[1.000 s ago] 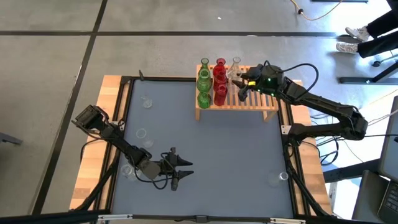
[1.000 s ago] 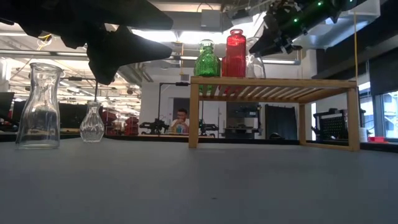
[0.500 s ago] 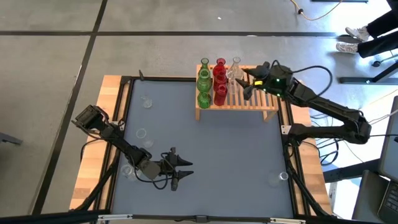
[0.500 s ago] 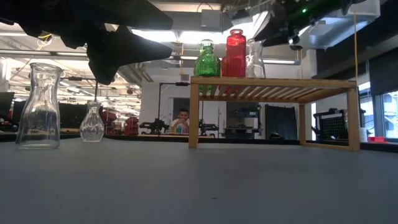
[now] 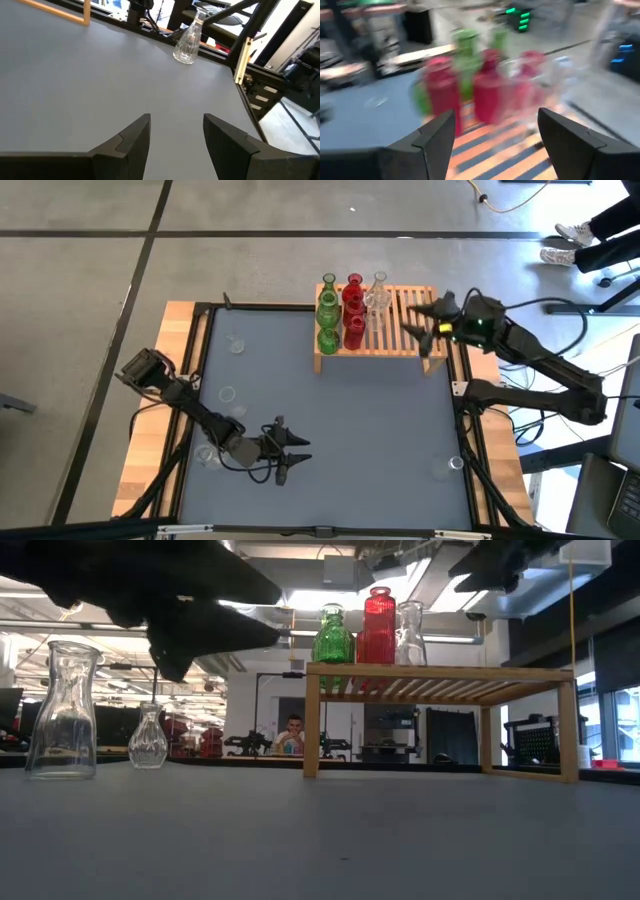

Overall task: Sort vases onto shelf
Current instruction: Put the center transparent vase on the shelf, aligned with the other transparent vases

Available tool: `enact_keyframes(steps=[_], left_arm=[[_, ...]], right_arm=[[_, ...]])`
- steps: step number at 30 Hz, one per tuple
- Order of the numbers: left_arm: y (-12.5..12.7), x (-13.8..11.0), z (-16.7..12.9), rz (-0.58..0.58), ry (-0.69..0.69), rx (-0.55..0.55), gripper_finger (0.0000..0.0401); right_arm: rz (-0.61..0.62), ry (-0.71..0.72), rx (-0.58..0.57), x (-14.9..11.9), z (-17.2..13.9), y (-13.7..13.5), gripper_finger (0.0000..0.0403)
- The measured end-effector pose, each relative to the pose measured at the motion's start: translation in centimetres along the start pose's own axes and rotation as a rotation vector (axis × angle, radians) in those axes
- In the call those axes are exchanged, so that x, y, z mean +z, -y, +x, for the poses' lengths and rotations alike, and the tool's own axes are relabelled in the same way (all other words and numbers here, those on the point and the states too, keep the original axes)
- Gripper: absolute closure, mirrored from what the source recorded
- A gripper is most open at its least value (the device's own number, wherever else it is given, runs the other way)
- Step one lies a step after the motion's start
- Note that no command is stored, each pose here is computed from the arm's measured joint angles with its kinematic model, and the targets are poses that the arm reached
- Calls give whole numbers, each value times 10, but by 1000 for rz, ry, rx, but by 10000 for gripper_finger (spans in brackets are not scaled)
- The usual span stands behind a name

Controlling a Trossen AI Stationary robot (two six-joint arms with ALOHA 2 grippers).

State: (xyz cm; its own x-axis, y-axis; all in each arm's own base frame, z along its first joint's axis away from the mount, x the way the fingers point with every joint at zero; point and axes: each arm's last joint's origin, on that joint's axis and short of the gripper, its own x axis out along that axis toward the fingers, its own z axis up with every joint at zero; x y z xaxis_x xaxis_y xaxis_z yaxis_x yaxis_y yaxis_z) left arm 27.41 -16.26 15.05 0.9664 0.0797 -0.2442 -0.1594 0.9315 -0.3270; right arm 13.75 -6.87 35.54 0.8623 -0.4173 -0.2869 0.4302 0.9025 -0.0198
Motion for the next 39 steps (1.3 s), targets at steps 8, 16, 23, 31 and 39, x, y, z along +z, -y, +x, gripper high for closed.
enact_keyframes(steps=[8, 16, 23, 31, 39], left_arm=[[6, 30, 9, 70, -37, 23, 225], [39, 88, 7, 152, -329, 154, 225], [53, 141, -20, 66, -497, 339, 225], [47, 176, -58, -142, -673, 584, 225], [31, 185, -71, -243, -834, 741, 225]], right_arm=[[-66, -111, 257, -13, -11, -48, 136], [-165, -181, 297, -29, -20, -89, 136], [-176, -157, 422, -61, -20, -121, 136], [-145, -63, 536, -92, -13, -148, 136], [-160, -107, 515, -107, 1, -163, 136]])
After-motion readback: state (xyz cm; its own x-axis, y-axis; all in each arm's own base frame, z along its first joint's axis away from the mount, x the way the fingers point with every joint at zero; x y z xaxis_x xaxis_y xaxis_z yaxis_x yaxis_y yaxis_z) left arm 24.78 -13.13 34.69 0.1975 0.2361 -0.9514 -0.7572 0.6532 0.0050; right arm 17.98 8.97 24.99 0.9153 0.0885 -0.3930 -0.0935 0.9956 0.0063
